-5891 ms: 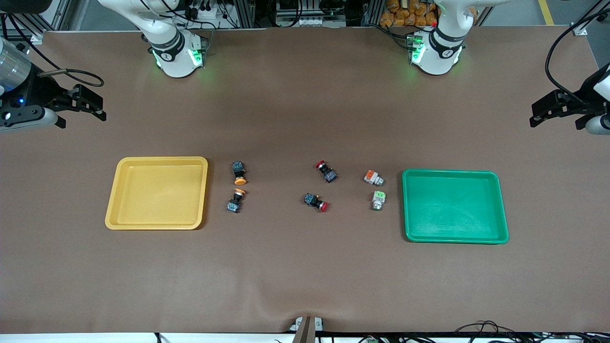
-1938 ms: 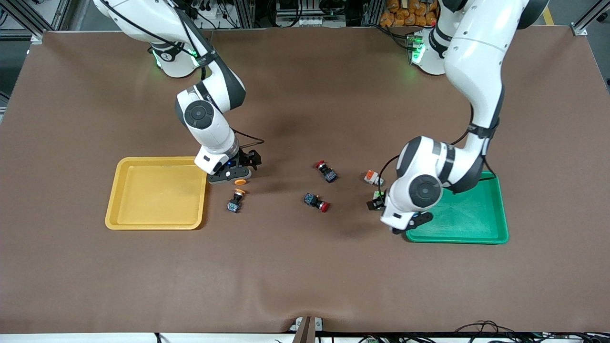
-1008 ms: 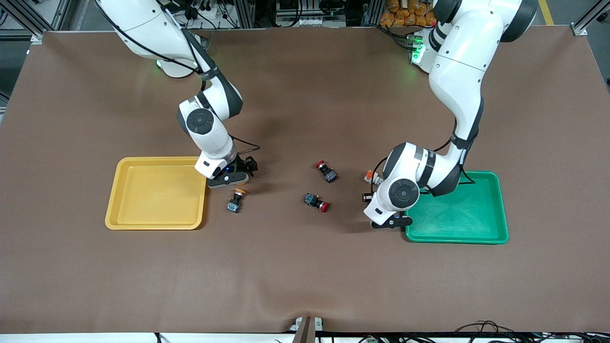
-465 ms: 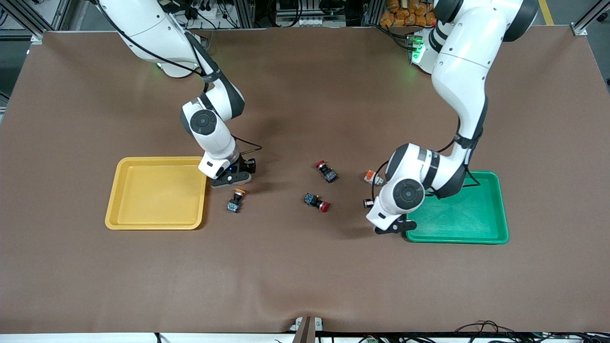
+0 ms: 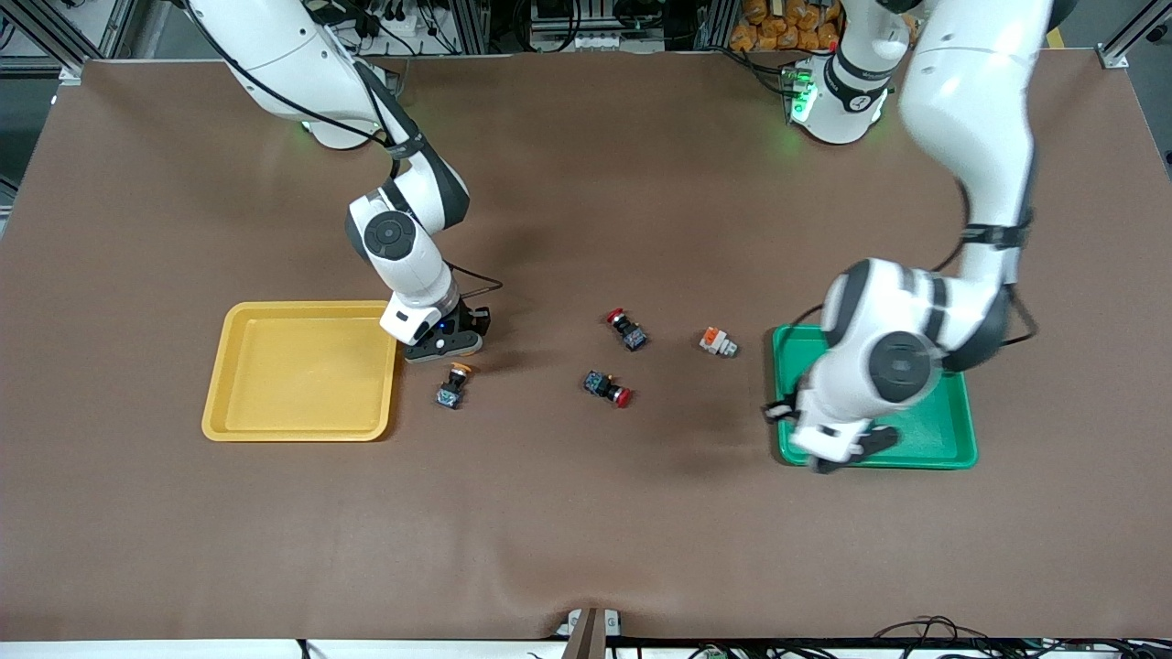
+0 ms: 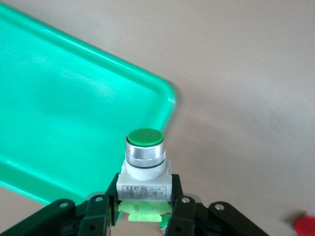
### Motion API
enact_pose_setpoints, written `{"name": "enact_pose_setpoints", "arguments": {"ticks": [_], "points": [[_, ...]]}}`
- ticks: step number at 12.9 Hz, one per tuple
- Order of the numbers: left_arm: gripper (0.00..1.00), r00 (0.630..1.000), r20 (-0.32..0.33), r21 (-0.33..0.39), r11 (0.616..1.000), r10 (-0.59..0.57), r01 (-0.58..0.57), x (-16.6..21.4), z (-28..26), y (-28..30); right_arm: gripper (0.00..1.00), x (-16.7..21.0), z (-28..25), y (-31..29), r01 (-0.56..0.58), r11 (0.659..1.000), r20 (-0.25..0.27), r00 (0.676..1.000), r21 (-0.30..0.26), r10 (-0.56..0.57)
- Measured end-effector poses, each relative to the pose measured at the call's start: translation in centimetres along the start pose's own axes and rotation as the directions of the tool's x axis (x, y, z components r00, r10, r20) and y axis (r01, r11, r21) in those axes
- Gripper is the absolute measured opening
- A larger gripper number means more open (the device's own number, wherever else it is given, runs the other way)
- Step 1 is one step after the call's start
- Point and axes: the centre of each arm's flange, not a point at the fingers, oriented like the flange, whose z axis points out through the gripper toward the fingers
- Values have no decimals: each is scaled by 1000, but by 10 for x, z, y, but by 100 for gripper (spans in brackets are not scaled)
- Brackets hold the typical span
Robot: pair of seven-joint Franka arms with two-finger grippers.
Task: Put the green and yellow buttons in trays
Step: 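Lower the right gripper over the yellow tray while the left gripper lowers too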
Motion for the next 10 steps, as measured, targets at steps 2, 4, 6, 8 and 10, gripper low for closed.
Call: {"name": "enact_pose_setpoints", "arguments": {"ticks": [2,4,6,8,10], "points": [[41,996,33,22,996,-84,83,26,9,-41,34,9,-13,3,-7,1000,31,999,-18,8],[41,985,57,38,986,-162,160,51,13,-83,34,21,-40,8,-10,999,59,998,-38,12],[41,971,64,36,973,-231,229,76,13,-126,34,33,-70,27,17,998,90,996,-56,-12],[41,953,90,51,957,-290,287,92,23,-166,34,49,-94,66,73,996,102,993,-59,-66],[41,944,134,86,952,-303,293,89,54,-175,34,59,-100,124,134,989,105,986,-55,-128]]}}
